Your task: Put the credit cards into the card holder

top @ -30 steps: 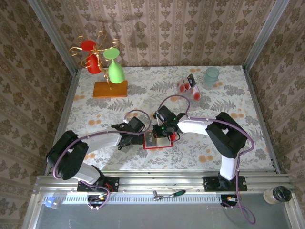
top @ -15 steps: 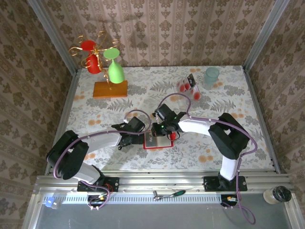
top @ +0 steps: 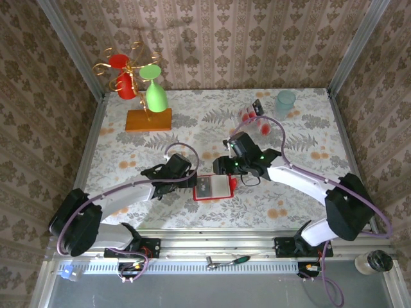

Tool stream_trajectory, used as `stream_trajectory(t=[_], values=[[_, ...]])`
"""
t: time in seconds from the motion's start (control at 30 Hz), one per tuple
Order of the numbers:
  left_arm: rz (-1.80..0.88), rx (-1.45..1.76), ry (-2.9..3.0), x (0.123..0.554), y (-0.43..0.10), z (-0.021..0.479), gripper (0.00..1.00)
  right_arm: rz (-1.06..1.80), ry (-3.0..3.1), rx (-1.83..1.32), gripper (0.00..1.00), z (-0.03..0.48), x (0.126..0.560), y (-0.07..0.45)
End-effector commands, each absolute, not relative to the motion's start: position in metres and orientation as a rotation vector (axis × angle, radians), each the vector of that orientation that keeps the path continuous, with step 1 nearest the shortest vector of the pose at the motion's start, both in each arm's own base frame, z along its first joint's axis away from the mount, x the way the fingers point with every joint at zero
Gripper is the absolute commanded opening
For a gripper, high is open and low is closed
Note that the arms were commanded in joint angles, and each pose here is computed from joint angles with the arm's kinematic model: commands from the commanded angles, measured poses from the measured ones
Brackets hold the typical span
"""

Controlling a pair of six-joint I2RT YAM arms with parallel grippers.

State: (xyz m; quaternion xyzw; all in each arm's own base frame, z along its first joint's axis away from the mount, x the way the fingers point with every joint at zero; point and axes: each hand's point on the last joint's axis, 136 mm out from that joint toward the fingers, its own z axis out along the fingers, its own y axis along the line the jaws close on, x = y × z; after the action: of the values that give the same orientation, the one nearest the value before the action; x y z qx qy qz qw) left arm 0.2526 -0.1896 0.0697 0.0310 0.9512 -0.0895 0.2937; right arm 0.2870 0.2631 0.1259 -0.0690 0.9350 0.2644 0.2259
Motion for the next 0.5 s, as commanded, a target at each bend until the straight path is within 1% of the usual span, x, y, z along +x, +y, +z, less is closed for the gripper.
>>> stream_trajectory(t=[0.0,0.07,0.13,0.3,0.47], values=[[-0.338,0.079,2.485,0.257,-0.2,0.08,1.0,0.583,2.603,-0.129,0.58,0.12,0.277,0.229],[-0.388,0.072,2.469,0.26,-0.207,0.084,1.0,0.544,2.595,-0.116,0.62,0.117,0.272,0.217],[-0.456,0.065,2.454,0.262,-0.216,0.086,1.0,0.521,2.59,-0.102,0.64,0.114,0.267,0.208],[-0.583,0.048,2.446,0.265,-0.236,0.08,1.0,0.499,2.594,-0.064,0.65,0.1,0.261,0.196],[-0.652,0.05,2.457,0.267,-0.249,0.075,1.0,0.479,2.628,-0.039,0.63,0.081,0.264,0.195]])
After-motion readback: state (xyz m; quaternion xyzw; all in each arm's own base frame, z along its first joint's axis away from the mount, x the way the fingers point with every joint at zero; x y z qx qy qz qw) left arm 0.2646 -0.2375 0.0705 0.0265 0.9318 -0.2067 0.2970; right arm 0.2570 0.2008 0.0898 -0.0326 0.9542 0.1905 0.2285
